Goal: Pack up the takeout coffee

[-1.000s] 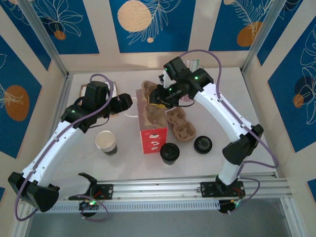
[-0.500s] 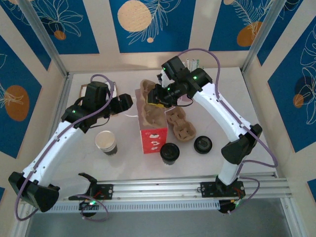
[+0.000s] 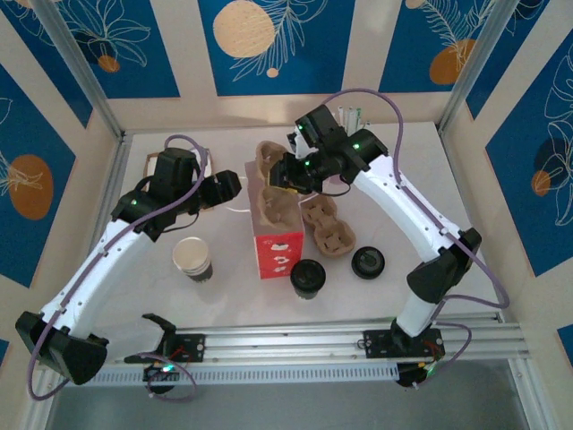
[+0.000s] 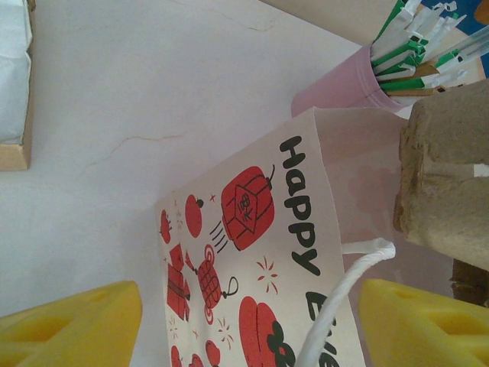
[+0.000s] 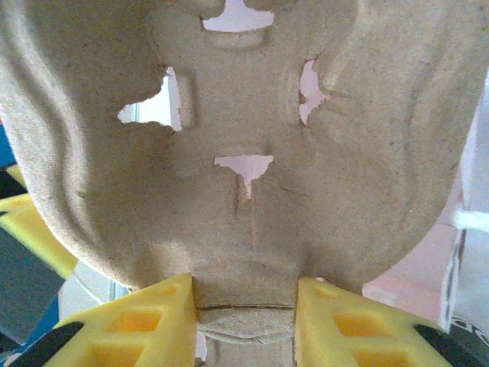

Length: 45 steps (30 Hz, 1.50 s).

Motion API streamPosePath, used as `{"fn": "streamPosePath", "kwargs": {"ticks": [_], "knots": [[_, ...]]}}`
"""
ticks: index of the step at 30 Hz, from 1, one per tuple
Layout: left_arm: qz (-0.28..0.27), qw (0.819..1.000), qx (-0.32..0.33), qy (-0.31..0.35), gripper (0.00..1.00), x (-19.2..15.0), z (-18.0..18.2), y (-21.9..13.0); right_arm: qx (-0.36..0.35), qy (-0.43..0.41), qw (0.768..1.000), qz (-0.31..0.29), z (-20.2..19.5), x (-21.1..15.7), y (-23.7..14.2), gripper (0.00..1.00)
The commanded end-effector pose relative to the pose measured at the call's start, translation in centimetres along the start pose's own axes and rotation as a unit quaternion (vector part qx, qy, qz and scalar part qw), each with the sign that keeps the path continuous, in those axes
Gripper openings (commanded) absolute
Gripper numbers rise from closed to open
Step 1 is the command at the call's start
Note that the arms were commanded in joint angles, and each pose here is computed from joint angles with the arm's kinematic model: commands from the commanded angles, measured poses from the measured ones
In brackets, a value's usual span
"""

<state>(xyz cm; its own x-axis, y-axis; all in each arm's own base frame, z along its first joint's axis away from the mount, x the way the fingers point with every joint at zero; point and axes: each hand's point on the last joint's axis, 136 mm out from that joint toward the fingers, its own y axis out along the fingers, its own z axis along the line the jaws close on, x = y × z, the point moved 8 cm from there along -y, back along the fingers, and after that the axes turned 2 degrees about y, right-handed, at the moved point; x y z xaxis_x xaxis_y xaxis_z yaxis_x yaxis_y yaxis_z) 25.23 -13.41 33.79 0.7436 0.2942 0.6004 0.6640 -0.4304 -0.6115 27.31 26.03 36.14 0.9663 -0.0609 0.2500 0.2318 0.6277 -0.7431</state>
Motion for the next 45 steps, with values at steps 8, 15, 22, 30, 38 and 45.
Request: {"fn": "streamPosePath", "kwargs": {"ticks": [8,15,22,30,38,45], "knots": [[0.002,1.0,-0.004,-0.004,0.75,0.3,0.2,0.5,0.008,-0.013,1.0,0.003,0.7,-2.2,-1.6,0.35],[-0.001,1.0,-0.004,-0.006,0.74,0.5,0.0,0.6,-0.002,-0.024,1.0,0.013,0.7,-2.9,-1.6,0.36],[-0.004,1.0,0.0,-0.005,0.75,0.7,0.0,0.6,-0.018,-0.015,0.999,0.034,-0.2,-3.0,-0.6,0.35],[-0.004,1.0,0.003,-0.004,0.75,0.7,0.1,0.7,-0.017,-0.001,0.999,0.047,-1.3,-2.6,0.5,0.35],[-0.001,1.0,0.004,-0.003,0.75,0.7,0.1,0.8,-0.024,0.004,0.998,0.06,-1.8,-2.5,1.7,0.35],[0.0,1.0,0.002,-0.002,0.74,0.7,0.1,1.0,-0.037,0.005,0.998,0.049,-2.1,-2.0,1.3,0.35]]}}
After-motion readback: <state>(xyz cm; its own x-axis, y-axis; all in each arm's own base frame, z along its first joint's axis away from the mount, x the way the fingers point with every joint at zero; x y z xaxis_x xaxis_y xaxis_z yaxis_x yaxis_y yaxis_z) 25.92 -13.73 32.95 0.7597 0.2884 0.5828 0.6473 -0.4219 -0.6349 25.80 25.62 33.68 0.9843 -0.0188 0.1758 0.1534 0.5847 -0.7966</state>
